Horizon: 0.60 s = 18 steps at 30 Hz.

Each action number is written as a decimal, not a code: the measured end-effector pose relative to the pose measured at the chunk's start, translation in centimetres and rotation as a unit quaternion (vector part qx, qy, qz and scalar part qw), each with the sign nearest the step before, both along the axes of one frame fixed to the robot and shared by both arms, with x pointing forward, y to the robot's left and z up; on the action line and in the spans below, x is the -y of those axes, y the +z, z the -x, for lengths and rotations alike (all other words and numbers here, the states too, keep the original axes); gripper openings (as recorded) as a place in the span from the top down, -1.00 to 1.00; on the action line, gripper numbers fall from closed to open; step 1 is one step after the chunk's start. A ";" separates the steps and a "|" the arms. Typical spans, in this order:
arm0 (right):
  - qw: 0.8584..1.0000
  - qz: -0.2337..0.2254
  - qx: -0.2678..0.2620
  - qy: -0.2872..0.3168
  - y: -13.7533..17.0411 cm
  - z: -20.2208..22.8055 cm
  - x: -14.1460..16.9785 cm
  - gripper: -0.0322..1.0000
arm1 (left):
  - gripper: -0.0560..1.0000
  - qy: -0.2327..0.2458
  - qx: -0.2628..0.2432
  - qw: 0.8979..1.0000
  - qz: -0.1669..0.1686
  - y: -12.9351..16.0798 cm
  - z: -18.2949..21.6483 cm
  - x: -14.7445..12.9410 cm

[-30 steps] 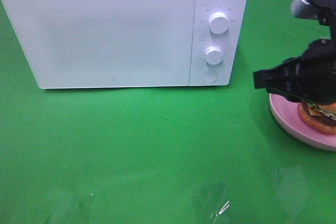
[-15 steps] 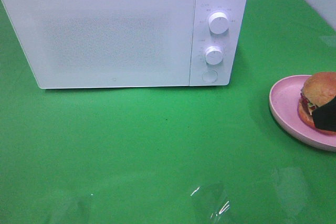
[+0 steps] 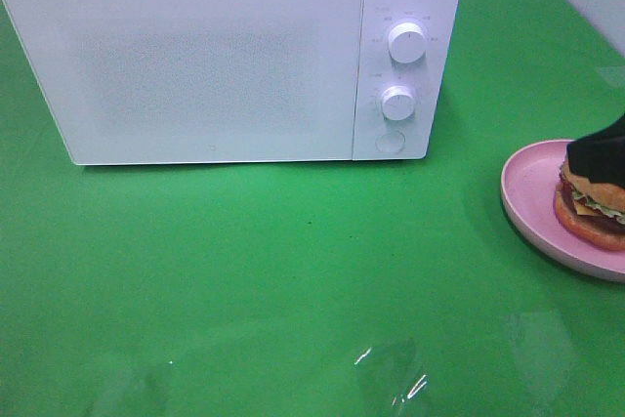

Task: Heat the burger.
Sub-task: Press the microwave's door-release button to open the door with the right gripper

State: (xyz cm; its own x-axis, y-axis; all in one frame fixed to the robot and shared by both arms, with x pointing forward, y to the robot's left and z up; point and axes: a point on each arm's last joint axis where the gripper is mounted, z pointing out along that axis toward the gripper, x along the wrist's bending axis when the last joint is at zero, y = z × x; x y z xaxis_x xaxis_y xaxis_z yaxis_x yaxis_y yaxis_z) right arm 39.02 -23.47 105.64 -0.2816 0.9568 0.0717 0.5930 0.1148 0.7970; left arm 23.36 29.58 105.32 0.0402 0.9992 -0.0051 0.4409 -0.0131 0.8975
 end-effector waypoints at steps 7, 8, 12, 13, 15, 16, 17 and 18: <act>0.998 -0.026 0.044 0.019 -0.4 -2.4 -1.5 0.83 | 0.89 0.000 0.000 1.000 0.000 0.0 0.0 0.0; 0.998 -0.026 0.044 0.019 -0.4 -2.4 -1.5 0.83 | 0.89 0.000 0.000 1.000 0.000 0.0 0.0 0.0; 0.998 -0.036 0.052 0.032 -1.8 -4.5 -2.8 0.94 | 0.89 0.000 0.000 1.000 0.000 0.0 0.0 0.0; 0.997 -0.041 0.055 0.039 -2.7 -5.7 -3.5 0.94 | 0.89 0.000 0.000 1.000 0.000 0.0 0.0 0.0; 0.996 -0.050 0.058 0.045 -3.9 -6.9 -4.3 0.94 | 0.89 0.000 0.000 1.000 0.000 0.0 0.0 0.0; 0.996 -0.050 0.058 0.045 -3.9 -6.9 -4.3 0.94 | 0.89 0.000 0.000 1.000 0.000 0.0 0.0 0.0; 0.995 -0.070 0.061 0.046 -5.3 -8.1 -5.0 0.94 | 0.89 0.000 0.000 1.000 0.000 0.0 0.0 0.0; 0.995 -0.070 0.061 0.046 -5.3 -8.1 -5.0 0.94 | 0.89 0.000 0.000 1.000 0.000 0.0 0.0 0.0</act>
State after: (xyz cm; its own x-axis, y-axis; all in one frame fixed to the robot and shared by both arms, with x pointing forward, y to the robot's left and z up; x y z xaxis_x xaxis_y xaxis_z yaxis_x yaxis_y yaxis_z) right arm 47.09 -18.44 100.37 -0.3823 0.9097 0.1619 0.4832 0.0475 0.8742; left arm 23.36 29.58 105.32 0.0402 0.9992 -0.0051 0.4409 -0.0131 0.8975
